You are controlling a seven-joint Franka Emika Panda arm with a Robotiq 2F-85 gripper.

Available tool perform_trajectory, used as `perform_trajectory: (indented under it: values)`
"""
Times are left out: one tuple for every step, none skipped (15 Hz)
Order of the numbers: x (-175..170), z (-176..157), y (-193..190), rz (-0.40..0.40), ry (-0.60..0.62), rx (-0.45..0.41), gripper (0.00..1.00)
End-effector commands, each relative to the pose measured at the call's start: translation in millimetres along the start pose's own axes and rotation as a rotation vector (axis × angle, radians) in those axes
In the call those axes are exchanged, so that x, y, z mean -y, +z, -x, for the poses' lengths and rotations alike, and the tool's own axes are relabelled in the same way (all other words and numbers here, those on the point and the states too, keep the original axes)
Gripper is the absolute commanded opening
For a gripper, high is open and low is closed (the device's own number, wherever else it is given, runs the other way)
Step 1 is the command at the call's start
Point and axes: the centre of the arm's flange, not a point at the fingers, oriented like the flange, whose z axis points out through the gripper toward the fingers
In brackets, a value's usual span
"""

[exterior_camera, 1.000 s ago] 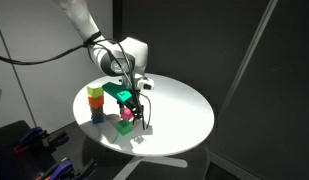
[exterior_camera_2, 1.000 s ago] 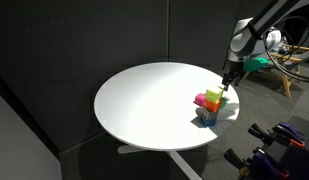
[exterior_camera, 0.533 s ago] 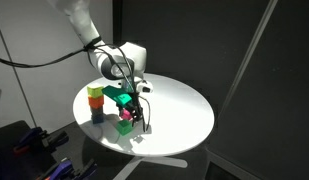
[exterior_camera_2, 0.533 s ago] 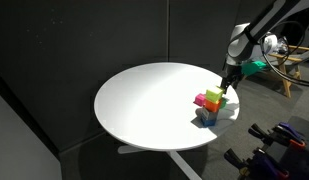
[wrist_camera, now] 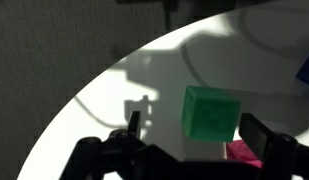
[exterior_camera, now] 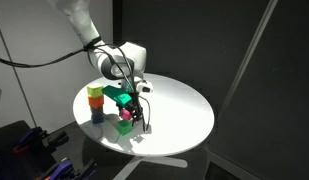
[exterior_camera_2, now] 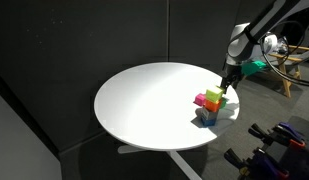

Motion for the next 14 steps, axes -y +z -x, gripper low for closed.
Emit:
perform_trajectory:
  values:
    - [0.0, 0.0, 0.0, 0.000, 0.000, 0.000, 1.00]
    - [0.0, 0.0, 0.0, 0.000, 0.000, 0.000, 1.00]
    - [0.8, -0.5, 0.7, 0.000, -0.001, -0.002, 1.00]
    - [2.4, -1.6, 1.9, 0.000, -0.004, -0.006, 1.00]
    - [3.8, -2.4, 2.8, 0.000, -0.004, -0.006, 1.00]
    - [5.6, -3.4, 4.1, 0.001, -0.007, -0.006, 1.00]
    - [7.0, -4.2, 5.1, 0.000, -0.008, -0.006, 1.00]
    - [8.8, -5.5, 6.2, 0.001, -0.007, -0.008, 1.00]
    - [10.1, -6.3, 7.2, 0.002, -0.007, -0.008, 1.00]
    - [11.4, -7.5, 8.6, 0.004, -0.003, -0.017, 1.00]
    - [12.8, -8.7, 10.4, 0.007, -0.003, -0.021, 1.00]
    - [14.1, -10.0, 12.6, 0.012, -0.002, -0.025, 1.00]
    - [15.0, -10.8, 14.3, 0.014, -0.001, -0.029, 1.00]
    - [15.9, -11.6, 16.4, 0.016, 0.000, -0.031, 1.00]
